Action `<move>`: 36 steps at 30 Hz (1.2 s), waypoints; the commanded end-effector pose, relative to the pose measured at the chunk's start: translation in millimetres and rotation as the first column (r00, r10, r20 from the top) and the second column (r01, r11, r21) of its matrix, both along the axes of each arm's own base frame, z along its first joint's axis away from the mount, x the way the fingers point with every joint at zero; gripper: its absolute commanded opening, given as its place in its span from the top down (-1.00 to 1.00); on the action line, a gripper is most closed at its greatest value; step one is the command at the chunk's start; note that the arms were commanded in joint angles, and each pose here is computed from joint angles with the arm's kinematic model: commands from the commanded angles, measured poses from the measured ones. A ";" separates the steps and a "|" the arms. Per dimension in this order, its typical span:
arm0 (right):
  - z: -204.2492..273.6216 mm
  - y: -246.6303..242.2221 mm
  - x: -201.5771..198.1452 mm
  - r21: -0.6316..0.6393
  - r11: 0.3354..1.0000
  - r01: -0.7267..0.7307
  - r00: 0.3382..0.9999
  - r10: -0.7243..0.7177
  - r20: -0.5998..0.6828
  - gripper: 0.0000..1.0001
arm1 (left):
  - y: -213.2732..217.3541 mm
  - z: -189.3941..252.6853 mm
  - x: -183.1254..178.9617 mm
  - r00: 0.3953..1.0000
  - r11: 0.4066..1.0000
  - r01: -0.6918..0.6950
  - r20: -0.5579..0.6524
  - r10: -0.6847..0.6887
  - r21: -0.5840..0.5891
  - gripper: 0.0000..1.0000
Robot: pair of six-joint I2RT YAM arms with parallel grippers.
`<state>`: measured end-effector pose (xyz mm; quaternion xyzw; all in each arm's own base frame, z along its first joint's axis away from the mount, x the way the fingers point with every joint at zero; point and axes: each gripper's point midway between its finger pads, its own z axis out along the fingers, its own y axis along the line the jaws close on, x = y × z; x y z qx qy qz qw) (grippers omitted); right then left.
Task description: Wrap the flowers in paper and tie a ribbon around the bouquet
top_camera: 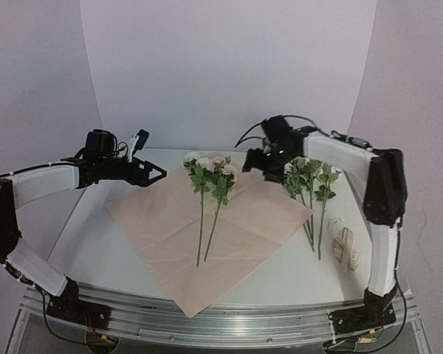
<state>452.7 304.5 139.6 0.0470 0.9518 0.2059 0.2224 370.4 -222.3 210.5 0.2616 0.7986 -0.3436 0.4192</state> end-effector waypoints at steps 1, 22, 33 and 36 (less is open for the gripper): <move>8.6 -200.0 6.4 -0.301 0.896 0.327 0.942 -0.335 0.028 -0.84 | -2.6 19.9 5.5 0.999 0.999 -0.009 0.036 0.011 -0.050 -0.74; -125.4 -311.5 39.7 -0.425 0.828 0.366 0.860 -0.475 -0.184 0.88 | -9.3 26.4 12.1 1.000 0.999 0.004 0.026 -0.003 -0.052 -0.72; 145.5 -258.5 49.0 -0.471 0.769 0.432 0.878 -0.240 0.413 1.00 | -54.1 54.3 -8.2 0.985 0.981 0.167 0.064 -0.161 -0.096 -0.67; 184.3 -142.9 31.9 -0.249 0.945 0.213 0.891 -0.084 0.447 1.00 | -73.5 69.5 -19.2 0.972 0.958 0.236 0.037 -0.233 -0.161 -0.76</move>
